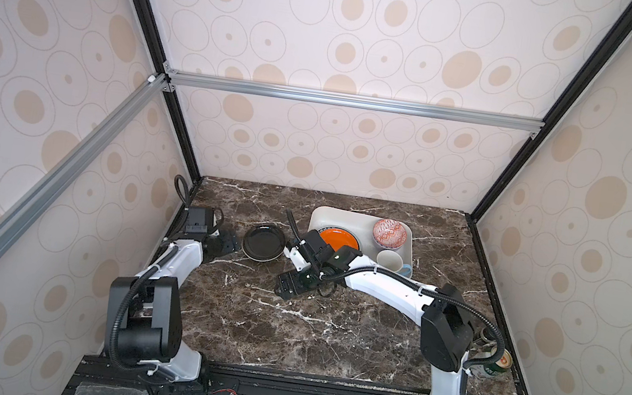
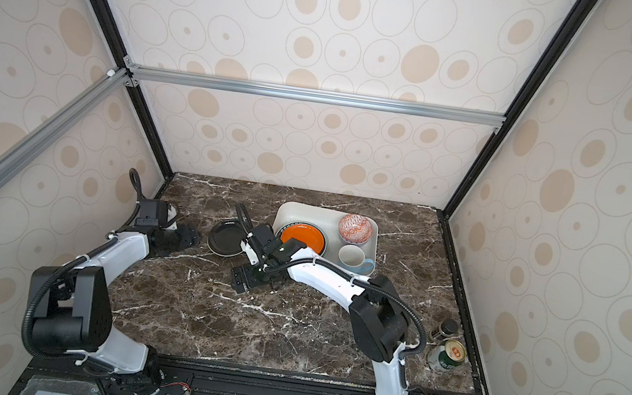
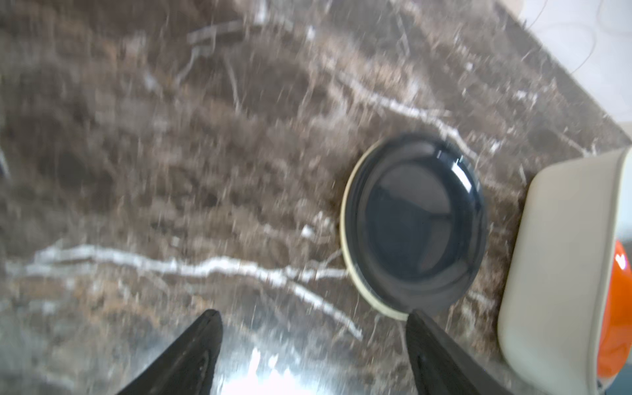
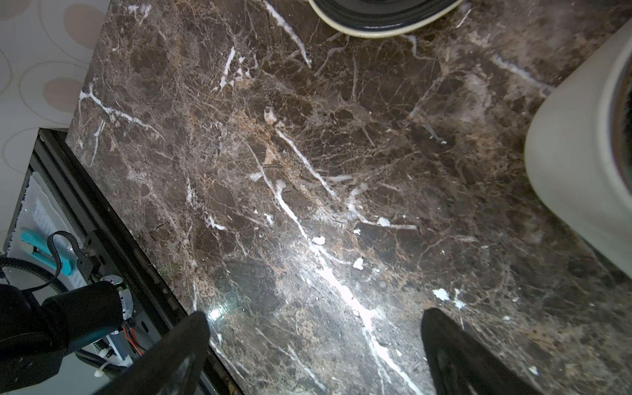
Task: Place the mixed dishes into the plastic bin
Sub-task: 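Grasp the rim of the dark navy plate with the left gripper, then lift the dark navy plate off the cream plate with the left gripper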
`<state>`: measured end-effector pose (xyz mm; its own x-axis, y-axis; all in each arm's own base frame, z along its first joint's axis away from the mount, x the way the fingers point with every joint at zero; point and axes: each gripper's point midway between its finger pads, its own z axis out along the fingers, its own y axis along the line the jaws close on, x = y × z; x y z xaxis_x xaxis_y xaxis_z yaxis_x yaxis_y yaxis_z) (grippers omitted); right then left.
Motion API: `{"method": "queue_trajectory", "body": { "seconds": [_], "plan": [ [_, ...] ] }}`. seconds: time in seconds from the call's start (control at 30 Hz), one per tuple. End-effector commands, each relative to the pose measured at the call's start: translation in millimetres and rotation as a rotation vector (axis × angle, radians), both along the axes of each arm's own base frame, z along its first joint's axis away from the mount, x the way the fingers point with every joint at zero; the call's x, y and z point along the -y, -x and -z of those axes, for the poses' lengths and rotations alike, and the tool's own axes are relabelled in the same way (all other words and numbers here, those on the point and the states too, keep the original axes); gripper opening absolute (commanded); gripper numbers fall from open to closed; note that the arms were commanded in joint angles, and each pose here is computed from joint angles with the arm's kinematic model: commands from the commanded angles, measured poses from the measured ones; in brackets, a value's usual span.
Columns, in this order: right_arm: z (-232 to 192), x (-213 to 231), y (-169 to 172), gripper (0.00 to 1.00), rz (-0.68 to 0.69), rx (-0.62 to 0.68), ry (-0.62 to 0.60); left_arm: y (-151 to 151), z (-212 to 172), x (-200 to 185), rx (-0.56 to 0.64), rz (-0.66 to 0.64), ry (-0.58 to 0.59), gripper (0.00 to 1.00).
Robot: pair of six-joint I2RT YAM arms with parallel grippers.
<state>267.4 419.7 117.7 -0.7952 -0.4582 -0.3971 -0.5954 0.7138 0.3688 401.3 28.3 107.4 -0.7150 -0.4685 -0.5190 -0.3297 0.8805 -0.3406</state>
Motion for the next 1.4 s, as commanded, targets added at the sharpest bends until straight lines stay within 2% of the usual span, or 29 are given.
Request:
{"method": "queue_trajectory", "body": {
  "seconds": [0.0, 0.1, 0.23, 0.47, 0.7, 0.83, 0.9, 0.97, 1.07, 1.27, 1.37],
  "plan": [
    [-15, 7, -2, 1.00, 0.011, 0.015, -0.029, -21, -10, 4, 0.012, 0.009, -0.023, 0.80],
    [-18, 19, -6, 1.00, 0.028, 0.023, -0.023, -30, 4, 13, -0.021, 0.028, -0.022, 0.73],
    [-19, 43, -10, 1.00, 0.072, 0.030, -0.019, -40, 26, 27, -0.064, 0.050, -0.036, 0.69],
    [-26, 90, 1, 1.00, 0.122, 0.050, 0.034, -53, 56, 49, -0.129, 0.079, -0.115, 0.68],
    [-35, 138, 12, 1.00, 0.198, 0.084, 0.075, -52, 76, 56, -0.145, 0.071, -0.106, 0.61],
    [-39, 157, 16, 1.00, 0.234, 0.099, 0.086, -50, 84, 58, -0.163, 0.067, -0.110, 0.52],
    [-40, 161, 17, 1.00, 0.247, 0.106, 0.082, -49, 85, 60, -0.171, 0.070, -0.112, 0.42],
    [-42, 162, 17, 1.00, 0.252, 0.106, 0.075, -48, 82, 60, -0.171, 0.070, -0.127, 0.34],
    [-44, 159, 17, 1.00, 0.257, 0.098, 0.057, -45, 76, 57, -0.169, 0.070, -0.152, 0.27],
    [-44, 155, 20, 1.00, 0.265, 0.067, 0.033, -35, 63, 49, -0.169, 0.069, -0.201, 0.03],
    [-45, 154, 22, 1.00, 0.265, 0.059, 0.022, -30, 60, 49, -0.170, 0.081, -0.208, 0.00]
  ]
}}
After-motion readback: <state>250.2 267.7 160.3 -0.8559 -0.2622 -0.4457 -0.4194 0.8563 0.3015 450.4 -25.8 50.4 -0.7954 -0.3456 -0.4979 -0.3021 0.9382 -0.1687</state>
